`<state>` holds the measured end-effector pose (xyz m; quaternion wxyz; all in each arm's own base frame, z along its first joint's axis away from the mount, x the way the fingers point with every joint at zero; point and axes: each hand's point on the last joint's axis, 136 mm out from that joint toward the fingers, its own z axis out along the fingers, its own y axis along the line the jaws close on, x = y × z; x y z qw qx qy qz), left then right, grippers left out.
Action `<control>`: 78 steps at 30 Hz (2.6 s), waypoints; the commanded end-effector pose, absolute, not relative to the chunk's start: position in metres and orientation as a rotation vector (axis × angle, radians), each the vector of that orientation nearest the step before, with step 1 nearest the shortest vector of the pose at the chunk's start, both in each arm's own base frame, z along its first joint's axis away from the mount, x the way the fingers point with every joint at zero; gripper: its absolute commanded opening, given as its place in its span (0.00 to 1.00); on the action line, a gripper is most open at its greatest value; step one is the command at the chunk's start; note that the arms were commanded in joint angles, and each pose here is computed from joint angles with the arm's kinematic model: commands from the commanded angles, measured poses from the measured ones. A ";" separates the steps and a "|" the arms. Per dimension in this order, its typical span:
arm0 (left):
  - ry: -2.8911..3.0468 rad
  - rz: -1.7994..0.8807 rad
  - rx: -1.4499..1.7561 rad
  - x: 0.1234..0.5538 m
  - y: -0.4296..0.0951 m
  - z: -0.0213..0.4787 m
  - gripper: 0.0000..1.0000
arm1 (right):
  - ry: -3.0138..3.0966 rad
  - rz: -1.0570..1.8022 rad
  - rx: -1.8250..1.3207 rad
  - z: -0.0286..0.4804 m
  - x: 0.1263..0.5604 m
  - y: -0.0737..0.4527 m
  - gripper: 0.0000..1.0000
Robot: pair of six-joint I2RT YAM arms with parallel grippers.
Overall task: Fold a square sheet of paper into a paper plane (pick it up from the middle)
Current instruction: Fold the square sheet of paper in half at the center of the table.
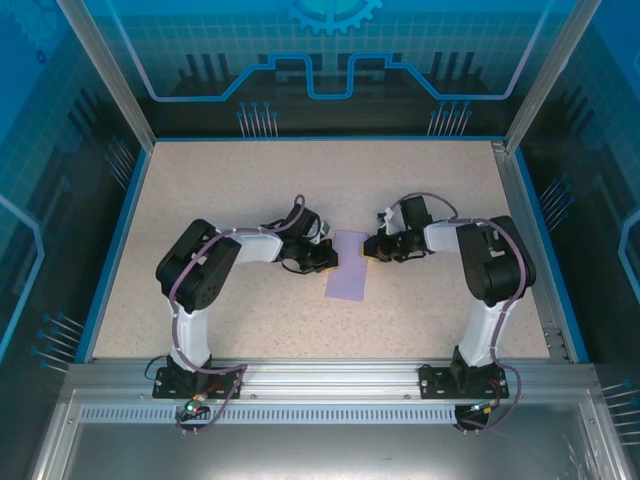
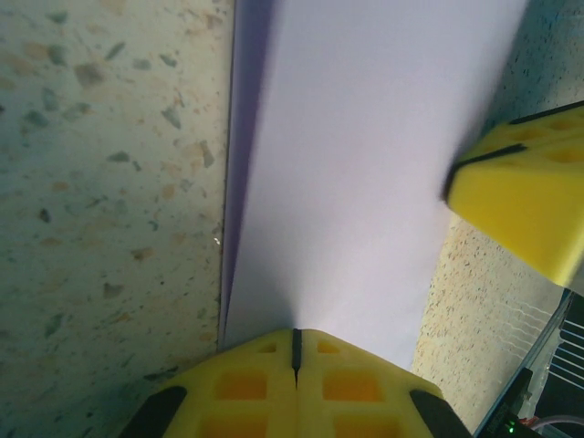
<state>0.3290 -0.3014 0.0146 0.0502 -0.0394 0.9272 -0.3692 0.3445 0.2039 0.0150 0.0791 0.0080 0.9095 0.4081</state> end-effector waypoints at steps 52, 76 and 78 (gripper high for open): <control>2.939 -1.006 -0.121 0.309 -0.288 -0.009 0.00 | 2.770 1.144 0.180 0.016 0.391 0.186 0.09; 2.945 -1.000 -0.112 0.307 -0.286 -0.010 0.00 | 2.687 1.163 0.160 0.065 0.409 0.189 0.09; 2.946 -1.001 -0.112 0.307 -0.286 -0.010 0.00 | 2.695 1.170 0.157 0.061 0.405 0.194 0.09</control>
